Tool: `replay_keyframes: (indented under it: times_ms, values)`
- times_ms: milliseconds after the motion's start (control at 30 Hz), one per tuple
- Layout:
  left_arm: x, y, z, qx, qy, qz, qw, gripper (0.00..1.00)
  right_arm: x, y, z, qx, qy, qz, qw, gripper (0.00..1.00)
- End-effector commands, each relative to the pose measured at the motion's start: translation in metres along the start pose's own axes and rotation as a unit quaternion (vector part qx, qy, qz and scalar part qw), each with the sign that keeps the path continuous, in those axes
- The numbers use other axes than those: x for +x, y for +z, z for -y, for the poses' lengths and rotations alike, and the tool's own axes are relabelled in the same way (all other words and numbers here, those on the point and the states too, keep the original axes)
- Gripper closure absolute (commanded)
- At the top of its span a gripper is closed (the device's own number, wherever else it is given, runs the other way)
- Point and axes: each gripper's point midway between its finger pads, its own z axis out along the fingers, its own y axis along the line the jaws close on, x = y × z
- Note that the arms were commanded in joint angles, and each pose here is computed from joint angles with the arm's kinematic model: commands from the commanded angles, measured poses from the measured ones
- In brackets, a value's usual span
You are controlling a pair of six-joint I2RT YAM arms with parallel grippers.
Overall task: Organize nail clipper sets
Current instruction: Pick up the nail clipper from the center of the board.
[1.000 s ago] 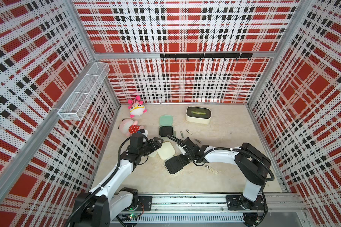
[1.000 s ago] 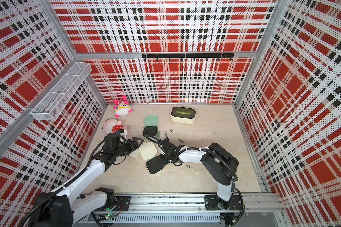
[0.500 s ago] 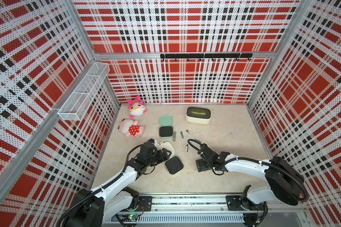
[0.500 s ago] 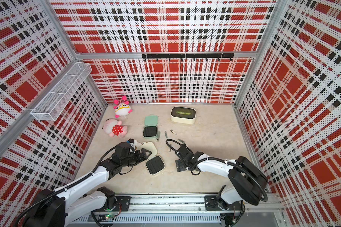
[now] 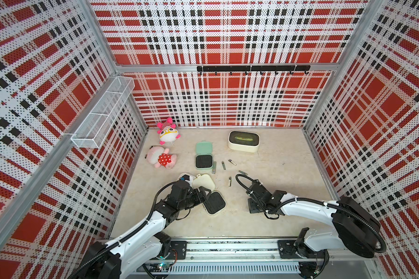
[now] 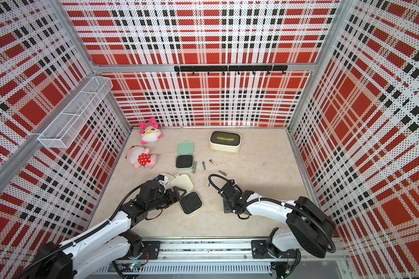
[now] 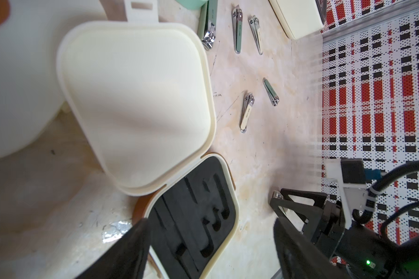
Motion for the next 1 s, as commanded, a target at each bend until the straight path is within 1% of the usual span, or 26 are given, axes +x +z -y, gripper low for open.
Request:
replay_keyframes:
  times_ms: [0,67,133,167,267,367,433,633,767,900,967]
  values:
    - [0.002,-0.001,-0.002,-0.001,-0.004,0.004,1.0,0.16,0.018,0.0,-0.003,-0.009,0.01,-0.033,0.999,0.52]
    - [0.003,-0.001,-0.003,-0.002,-0.004,0.003,1.0,0.16,0.018,0.001,-0.004,-0.008,0.011,-0.034,0.999,0.59]
    - [0.003,-0.001,-0.004,-0.003,-0.004,0.003,1.0,0.16,0.018,0.003,-0.005,-0.005,0.012,-0.037,0.999,0.59]
    - [0.003,-0.001,-0.004,-0.004,-0.004,0.003,1.0,0.16,0.02,0.003,-0.004,-0.002,0.011,-0.04,0.999,0.56]
    - [0.004,-0.001,-0.005,-0.007,-0.003,0.0,1.0,0.16,0.02,0.002,-0.002,0.004,0.01,-0.042,0.999,0.39]
    - [0.006,-0.001,-0.008,-0.011,-0.004,-0.003,1.0,0.16,0.023,-0.004,0.0,0.005,0.007,-0.044,0.999,0.32]
    - [0.006,0.0,-0.009,-0.013,-0.004,-0.002,1.0,0.16,0.027,-0.006,0.002,0.003,0.005,-0.05,0.999,0.32]
    - [0.005,0.001,-0.009,-0.01,-0.005,-0.001,1.0,0.16,0.043,-0.009,0.009,0.003,0.008,-0.073,0.997,0.41]
    - [0.007,0.003,-0.009,-0.009,-0.006,-0.006,1.0,0.16,0.049,-0.009,0.006,-0.003,0.003,-0.081,0.997,0.52]
    - [0.008,0.004,-0.011,-0.01,-0.006,-0.006,1.0,0.16,0.053,-0.005,0.003,0.007,-0.007,-0.089,0.996,0.63]
    - [0.008,0.004,-0.012,-0.01,-0.007,-0.006,1.0,0.16,0.053,-0.002,0.001,0.012,-0.012,-0.091,0.996,0.67]
